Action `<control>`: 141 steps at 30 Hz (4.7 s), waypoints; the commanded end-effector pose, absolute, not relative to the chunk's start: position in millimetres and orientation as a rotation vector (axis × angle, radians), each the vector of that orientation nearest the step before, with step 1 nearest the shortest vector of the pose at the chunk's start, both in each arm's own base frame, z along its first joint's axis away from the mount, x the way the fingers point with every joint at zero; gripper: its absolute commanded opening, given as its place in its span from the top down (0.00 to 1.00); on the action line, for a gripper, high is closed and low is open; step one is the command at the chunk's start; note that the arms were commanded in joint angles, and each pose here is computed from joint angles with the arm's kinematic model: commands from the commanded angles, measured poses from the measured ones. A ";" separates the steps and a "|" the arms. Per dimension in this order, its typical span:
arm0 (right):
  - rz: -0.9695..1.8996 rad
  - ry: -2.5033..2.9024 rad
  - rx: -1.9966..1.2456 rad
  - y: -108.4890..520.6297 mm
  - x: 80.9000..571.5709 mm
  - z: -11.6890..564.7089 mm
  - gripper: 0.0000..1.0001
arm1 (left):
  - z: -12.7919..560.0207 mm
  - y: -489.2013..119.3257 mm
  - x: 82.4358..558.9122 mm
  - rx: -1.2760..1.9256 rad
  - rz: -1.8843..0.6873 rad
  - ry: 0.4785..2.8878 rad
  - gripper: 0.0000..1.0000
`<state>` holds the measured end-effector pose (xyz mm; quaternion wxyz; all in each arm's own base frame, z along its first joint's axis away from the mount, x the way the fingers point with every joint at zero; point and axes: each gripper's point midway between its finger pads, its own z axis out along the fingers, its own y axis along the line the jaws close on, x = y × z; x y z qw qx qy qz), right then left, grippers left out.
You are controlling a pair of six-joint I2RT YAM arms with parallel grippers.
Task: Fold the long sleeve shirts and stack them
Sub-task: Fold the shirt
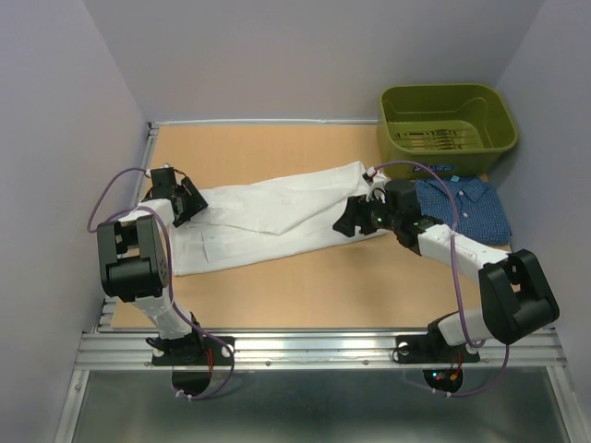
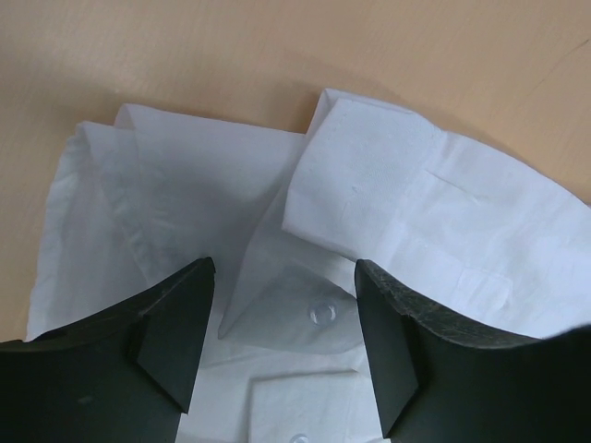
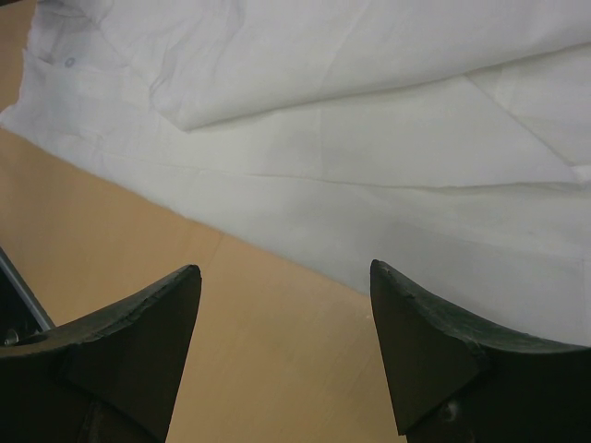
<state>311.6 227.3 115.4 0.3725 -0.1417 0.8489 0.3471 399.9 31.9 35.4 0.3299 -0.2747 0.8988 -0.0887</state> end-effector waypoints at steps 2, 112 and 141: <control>0.900 2.098 -0.393 231.3 309.8 128.2 0.21 | 34.2 15.8 387.5 -0.666 -0.252 2.401 0.29; 0.820 2.075 -0.104 225.0 455.9 80.0 0.21 | 74.3 12.1 314.3 -1.130 -0.193 2.052 0.35; 0.488 2.424 -0.156 186.7 383.4 16.0 0.46 | -0.1 -19.1 292.5 -1.154 -0.128 2.405 0.34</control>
